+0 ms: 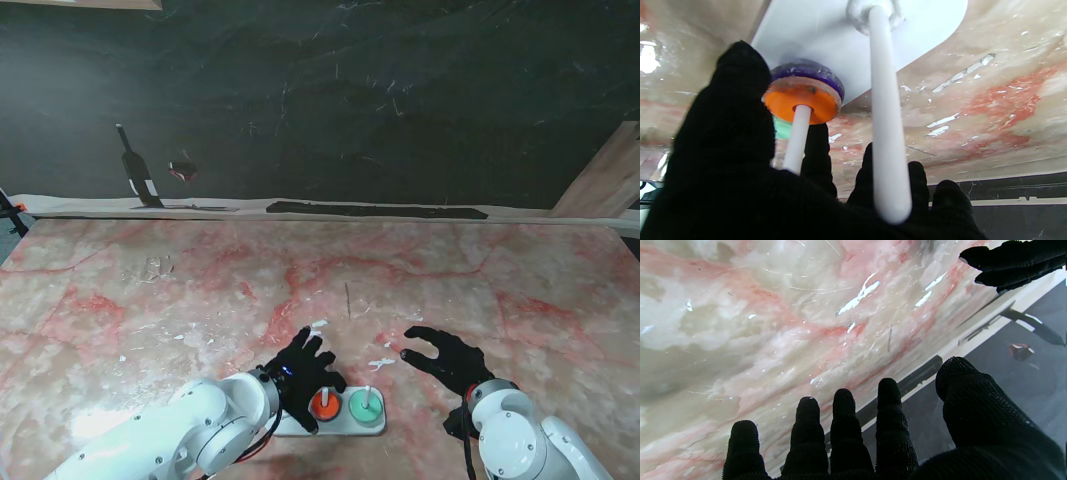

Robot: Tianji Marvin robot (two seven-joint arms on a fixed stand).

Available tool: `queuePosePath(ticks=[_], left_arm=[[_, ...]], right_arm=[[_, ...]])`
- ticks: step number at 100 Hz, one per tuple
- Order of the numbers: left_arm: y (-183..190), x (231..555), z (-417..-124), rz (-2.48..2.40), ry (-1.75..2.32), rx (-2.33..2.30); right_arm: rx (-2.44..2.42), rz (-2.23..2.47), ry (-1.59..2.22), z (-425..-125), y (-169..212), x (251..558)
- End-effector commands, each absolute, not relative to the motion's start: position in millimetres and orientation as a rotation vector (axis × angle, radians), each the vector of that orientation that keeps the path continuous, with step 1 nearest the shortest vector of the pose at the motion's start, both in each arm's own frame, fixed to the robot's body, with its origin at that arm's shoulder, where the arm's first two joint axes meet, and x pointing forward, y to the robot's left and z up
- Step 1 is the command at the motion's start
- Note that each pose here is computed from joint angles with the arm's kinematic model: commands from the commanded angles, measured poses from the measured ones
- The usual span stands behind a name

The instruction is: Move the three rings of the Hanoi Tower from the left rod to the right rod

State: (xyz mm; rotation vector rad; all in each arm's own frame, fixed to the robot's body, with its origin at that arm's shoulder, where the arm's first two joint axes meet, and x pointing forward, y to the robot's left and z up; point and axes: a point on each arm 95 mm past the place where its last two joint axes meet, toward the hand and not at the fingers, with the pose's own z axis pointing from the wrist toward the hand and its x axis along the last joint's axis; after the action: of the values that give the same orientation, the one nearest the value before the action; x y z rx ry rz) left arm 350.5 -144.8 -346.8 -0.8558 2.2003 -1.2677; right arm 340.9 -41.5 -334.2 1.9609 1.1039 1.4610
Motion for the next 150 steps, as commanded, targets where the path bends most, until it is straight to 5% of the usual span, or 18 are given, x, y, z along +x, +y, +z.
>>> queuePosePath(ticks=[1, 150], left_arm=[[-145.2, 348.0, -347.7, -1.279, 2.203, -0.853], [-143.2, 348.5, -356.0, -1.352, 2.162, -0.856]], right_arm=[[1.968, 1.457, 1.111, -336.3, -40.1, 339.1], [1.973, 1.462, 1.107, -337.1, -40.2, 339.6]])
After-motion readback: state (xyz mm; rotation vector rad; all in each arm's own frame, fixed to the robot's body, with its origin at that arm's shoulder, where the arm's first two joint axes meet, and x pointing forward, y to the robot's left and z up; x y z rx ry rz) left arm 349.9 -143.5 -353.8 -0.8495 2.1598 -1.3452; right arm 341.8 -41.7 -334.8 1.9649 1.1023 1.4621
